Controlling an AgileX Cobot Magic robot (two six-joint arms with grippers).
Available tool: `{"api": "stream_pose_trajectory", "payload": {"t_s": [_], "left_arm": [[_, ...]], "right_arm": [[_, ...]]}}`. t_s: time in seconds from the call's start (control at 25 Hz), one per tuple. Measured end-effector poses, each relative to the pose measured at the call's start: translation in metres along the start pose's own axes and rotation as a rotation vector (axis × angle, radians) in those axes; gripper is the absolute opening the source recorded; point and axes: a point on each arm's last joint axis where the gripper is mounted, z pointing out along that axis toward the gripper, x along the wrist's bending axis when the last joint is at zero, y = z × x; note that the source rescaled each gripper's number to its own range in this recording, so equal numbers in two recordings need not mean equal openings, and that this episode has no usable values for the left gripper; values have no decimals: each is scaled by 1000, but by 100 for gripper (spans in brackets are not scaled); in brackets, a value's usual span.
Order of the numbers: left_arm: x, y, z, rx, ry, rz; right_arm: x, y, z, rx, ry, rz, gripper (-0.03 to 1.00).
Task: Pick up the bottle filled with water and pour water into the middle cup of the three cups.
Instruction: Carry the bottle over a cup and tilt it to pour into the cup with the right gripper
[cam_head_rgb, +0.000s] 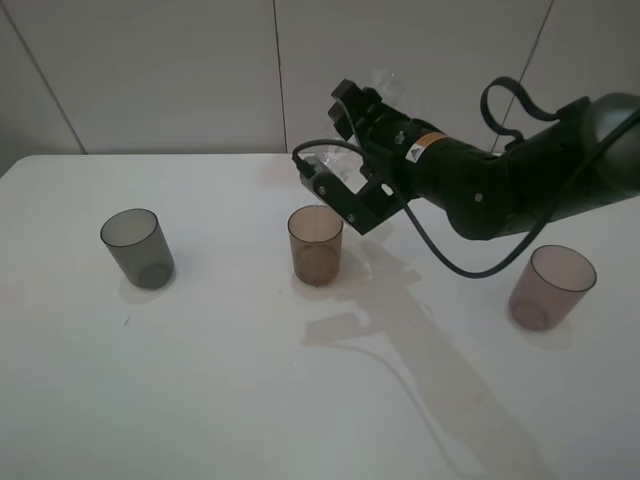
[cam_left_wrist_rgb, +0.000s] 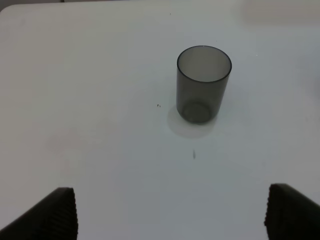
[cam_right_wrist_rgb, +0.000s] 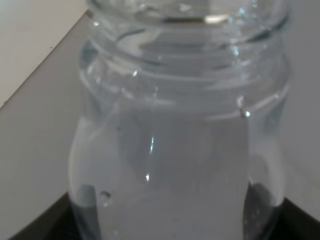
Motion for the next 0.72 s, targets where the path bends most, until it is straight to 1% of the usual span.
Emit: {"api": "stream_pose_trajectory", "payload": {"t_s": [0.16, 0.32, 0.72], "left_arm": [[0, 0, 0, 0, 0, 0], [0, 0, 0, 0, 0, 0], [0, 0, 0, 0, 0, 0]], "right_arm": [[3, 1, -2, 11, 5, -12, 3], [9, 4, -5, 1, 23, -21, 3], [7, 7, -7, -2, 17, -22, 3]]}}
